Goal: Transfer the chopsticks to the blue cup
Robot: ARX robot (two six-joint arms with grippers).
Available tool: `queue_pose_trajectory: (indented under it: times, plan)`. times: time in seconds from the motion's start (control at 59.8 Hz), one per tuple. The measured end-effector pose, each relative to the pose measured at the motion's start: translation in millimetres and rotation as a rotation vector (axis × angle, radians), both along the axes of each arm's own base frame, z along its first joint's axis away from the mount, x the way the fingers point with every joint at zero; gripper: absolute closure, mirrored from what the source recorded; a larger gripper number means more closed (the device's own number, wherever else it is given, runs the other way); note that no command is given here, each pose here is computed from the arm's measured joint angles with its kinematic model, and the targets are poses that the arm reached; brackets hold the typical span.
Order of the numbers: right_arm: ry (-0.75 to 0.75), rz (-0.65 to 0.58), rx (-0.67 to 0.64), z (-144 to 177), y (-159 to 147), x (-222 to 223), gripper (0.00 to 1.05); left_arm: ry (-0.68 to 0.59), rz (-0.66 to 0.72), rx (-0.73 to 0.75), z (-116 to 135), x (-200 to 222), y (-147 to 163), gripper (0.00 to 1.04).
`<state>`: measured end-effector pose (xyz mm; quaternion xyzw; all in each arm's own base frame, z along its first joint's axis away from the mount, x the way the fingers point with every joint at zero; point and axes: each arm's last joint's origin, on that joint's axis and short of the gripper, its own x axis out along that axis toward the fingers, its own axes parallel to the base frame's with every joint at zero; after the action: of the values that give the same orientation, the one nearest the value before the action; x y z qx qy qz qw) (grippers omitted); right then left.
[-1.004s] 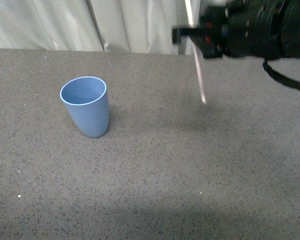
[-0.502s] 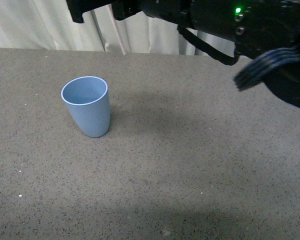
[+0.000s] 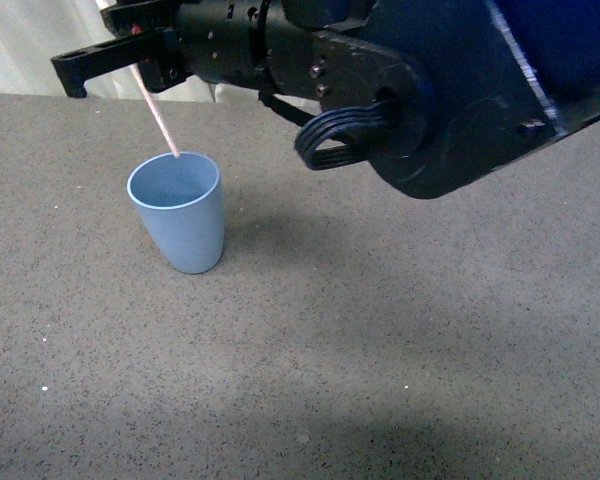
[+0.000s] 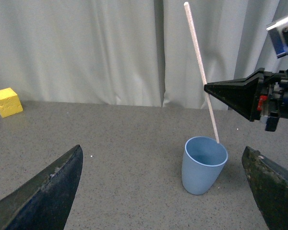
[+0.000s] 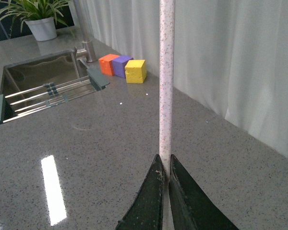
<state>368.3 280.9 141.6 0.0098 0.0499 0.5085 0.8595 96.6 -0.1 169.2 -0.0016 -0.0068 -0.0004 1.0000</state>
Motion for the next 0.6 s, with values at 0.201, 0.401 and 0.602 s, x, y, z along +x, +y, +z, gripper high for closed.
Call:
queue_pose_trajectory:
  times: [0.201, 0.401, 0.602]
  plan:
    - [0.014, -0.019, -0.003, -3.9, 2.6, 3.0, 0.99, 0.0, 0.0, 0.0, 0.0, 0.0, 0.0, 0.07]
    - [0.017, -0.059, 0.01, -3.6, 1.3, 3.3, 0.67, 0.0, 0.0, 0.0, 0.0, 0.0, 0.0, 0.07]
    - [0.045, -0.196, 0.039, -4.7, -15.8, 0.4, 0.3, 0.0, 0.0, 0.0, 0.0, 0.0, 0.0, 0.07]
